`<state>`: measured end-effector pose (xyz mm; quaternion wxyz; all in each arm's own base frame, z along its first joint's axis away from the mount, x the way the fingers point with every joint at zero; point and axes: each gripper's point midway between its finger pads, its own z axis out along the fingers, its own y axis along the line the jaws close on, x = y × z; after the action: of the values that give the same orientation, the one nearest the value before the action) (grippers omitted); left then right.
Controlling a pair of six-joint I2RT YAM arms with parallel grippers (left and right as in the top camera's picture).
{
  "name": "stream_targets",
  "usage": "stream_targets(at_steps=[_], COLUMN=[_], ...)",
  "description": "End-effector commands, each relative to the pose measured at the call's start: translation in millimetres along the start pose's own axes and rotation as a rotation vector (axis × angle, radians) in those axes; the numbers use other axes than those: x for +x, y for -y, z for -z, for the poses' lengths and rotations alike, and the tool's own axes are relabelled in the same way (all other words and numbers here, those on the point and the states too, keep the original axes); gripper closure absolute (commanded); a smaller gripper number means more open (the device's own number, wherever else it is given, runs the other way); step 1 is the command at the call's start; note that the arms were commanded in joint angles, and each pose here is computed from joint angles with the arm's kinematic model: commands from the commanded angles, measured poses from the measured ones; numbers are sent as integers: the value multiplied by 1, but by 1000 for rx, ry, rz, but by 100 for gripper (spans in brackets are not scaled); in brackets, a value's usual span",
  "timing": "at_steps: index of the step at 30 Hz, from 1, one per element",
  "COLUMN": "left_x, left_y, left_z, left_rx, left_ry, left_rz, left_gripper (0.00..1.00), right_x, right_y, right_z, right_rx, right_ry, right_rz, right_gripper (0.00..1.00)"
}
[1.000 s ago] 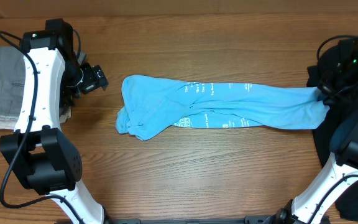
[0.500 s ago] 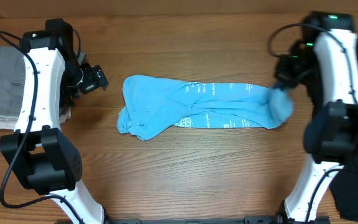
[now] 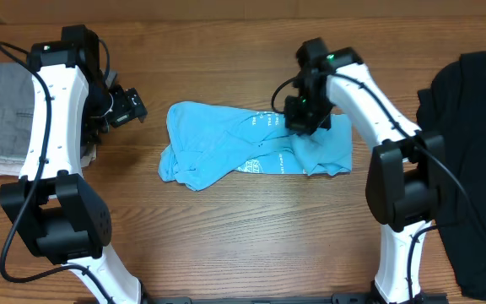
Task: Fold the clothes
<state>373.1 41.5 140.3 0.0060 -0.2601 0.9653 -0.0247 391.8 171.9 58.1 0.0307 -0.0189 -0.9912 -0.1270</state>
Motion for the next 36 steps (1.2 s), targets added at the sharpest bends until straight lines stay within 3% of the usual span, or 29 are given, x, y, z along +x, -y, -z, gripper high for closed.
stream_targets(at_steps=[1,2,4,5,10,16,18,24,29,36], left_x=[-3,-3,-3,-3,-3,-3,-3,-3,-3,-3], left_y=[2,2,2,2,2,2,2,2,2,2], left_z=[14,14,14,14,14,14,14,14,14,14], left_rx=[15,15,15,15,15,15,15,15,15,15], left_ry=[43,43,43,43,43,43,43,43,43,43], left_rz=[3,3,3,3,2,3,3,2,3,2], left_gripper=[0,0,0,0,0,0,0,0,0,0], right_x=[4,2,-1,-1,4,0,5,19,29,43], right_y=[-22,-23,-25,-26,-54,-21,-1,35,56,61], right_z=[2,1,1,2,24,61,62,61,46,9], right_rx=[-53,-57,-62,-66,-277,-298,-255,-132,15,71], right_ry=[27,35,47,49,13,2,-28,-86,-110,-140], right_rz=[12,17,22,23,148,31,-19,-101,-194,-245], right_gripper=[92,88,64,61,55,55,61,96,96,96])
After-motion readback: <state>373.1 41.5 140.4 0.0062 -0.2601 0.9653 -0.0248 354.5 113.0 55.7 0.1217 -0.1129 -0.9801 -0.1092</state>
